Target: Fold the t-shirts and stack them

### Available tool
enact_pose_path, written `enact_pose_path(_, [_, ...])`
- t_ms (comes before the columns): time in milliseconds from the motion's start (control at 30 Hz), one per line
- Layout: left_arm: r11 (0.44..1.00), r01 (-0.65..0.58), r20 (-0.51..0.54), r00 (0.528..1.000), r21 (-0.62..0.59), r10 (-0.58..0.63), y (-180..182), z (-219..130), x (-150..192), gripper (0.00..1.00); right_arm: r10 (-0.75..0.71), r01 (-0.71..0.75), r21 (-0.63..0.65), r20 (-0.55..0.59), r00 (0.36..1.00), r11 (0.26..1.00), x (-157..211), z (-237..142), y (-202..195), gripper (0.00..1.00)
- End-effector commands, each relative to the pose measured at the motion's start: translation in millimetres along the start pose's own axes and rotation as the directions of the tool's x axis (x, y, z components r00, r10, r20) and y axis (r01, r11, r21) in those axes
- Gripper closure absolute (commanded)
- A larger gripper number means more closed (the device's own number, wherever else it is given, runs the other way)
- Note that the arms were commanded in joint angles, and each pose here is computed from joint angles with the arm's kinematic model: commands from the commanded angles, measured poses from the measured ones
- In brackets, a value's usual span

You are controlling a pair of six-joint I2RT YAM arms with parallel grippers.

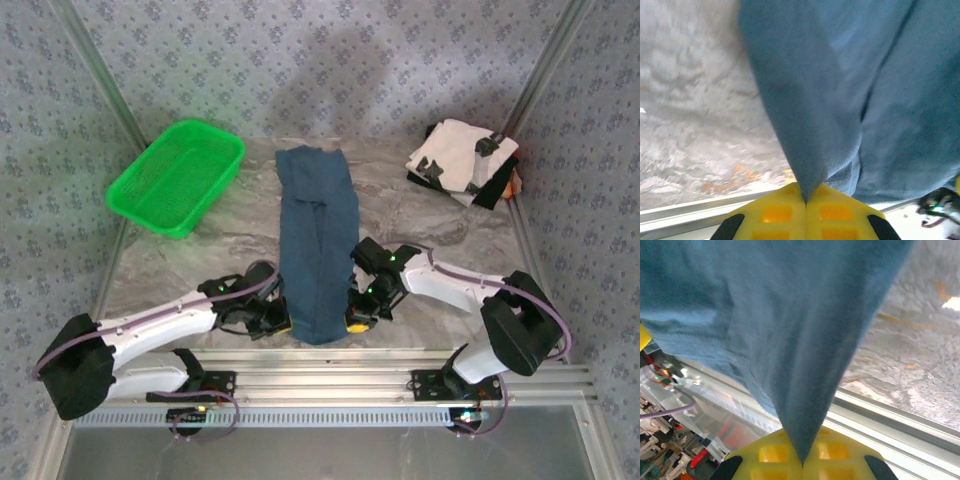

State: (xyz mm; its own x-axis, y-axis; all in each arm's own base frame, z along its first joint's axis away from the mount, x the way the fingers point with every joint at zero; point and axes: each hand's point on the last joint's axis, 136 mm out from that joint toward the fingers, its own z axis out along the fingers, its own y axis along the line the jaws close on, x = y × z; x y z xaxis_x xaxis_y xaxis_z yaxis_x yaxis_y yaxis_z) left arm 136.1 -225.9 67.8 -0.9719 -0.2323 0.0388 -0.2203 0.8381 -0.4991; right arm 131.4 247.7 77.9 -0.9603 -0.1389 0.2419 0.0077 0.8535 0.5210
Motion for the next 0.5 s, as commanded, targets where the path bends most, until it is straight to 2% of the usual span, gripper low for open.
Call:
enact_pose_path(0, [1.0, 0.009, 0.051, 0.999, 0.028, -0.01, -13, -24, -24, 1.0, -0.02, 0.02, 0.005, 0.036, 0.999, 1.0, -13, -25, 6, 1.0])
enact_pose_path(167, [0.994, 0.007, 0.099, 0.995, 0.112, -0.018, -38, -54, -71, 1.0, -0.061, 0.062, -0.002, 0.073, 0.995, 0.998, -52, -50, 18, 1.0])
enact_pose_path(267, [0.992, -0.013, 0.123, 0.992, 0.128, -0.003, -49, -66, -98, 1.0, -0.093, 0.094, -0.007, 0.116, 0.989, 0.996, -87, -67, 29, 1.0])
enact_pose_path(467, [0.992, -0.025, 0.144, 0.99, 0.125, 0.006, -54, -68, -148, 1.0, -0.089, 0.094, -0.019, 0.174, 0.981, 0.995, -157, -85, 32, 1.0])
